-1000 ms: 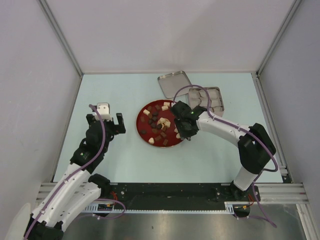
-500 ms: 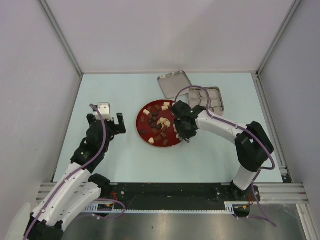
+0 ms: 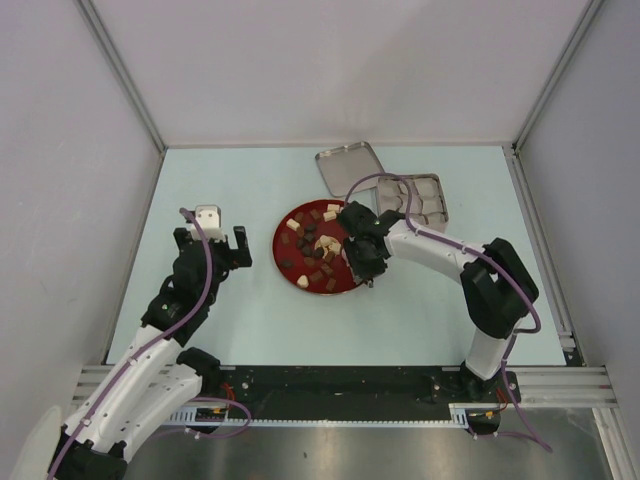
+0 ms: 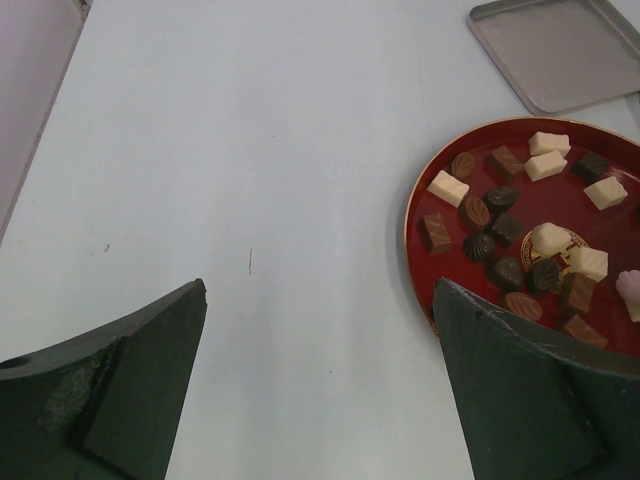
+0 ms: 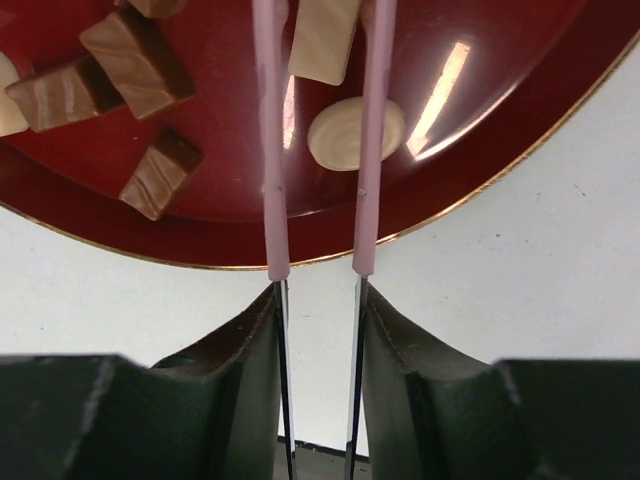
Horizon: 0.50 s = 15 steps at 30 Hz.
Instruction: Pack the chocolate
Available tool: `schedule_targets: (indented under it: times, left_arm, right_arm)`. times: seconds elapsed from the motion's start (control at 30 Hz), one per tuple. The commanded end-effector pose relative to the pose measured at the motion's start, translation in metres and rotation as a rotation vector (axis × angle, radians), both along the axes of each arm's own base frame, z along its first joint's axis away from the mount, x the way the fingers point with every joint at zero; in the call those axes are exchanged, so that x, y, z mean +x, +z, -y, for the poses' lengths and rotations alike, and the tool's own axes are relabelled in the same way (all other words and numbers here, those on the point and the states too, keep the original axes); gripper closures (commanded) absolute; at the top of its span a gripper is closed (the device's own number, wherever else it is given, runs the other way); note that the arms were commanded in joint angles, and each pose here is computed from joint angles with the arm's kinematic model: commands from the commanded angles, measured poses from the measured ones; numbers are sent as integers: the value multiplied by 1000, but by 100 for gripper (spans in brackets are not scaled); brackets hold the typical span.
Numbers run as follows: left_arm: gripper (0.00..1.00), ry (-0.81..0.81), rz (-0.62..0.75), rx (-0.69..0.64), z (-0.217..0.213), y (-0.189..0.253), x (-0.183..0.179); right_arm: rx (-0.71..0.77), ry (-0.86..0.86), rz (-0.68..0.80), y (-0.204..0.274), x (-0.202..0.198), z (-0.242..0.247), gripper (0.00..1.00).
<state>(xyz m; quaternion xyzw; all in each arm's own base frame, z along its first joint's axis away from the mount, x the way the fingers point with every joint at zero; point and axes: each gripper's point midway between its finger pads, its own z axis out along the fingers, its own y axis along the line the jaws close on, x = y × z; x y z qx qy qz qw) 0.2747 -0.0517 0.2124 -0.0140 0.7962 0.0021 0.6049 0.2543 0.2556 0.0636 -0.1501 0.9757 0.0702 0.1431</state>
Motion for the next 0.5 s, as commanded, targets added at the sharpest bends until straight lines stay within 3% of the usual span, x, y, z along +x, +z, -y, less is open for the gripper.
schedule_targets:
  times: [0.0,0.23,0.47]
  left_arm:
    - [0,-2,28,4,-2,7,1]
    - [0,1,27,5,-3,7,0]
    - [0,9,32,2,-4,9,-1]
  right_arm:
    - [-8,16,33,11,7,-11,66]
    - [-25,47,77,25,12,-8,85]
    - [-3,77,163,48,26,-3,92]
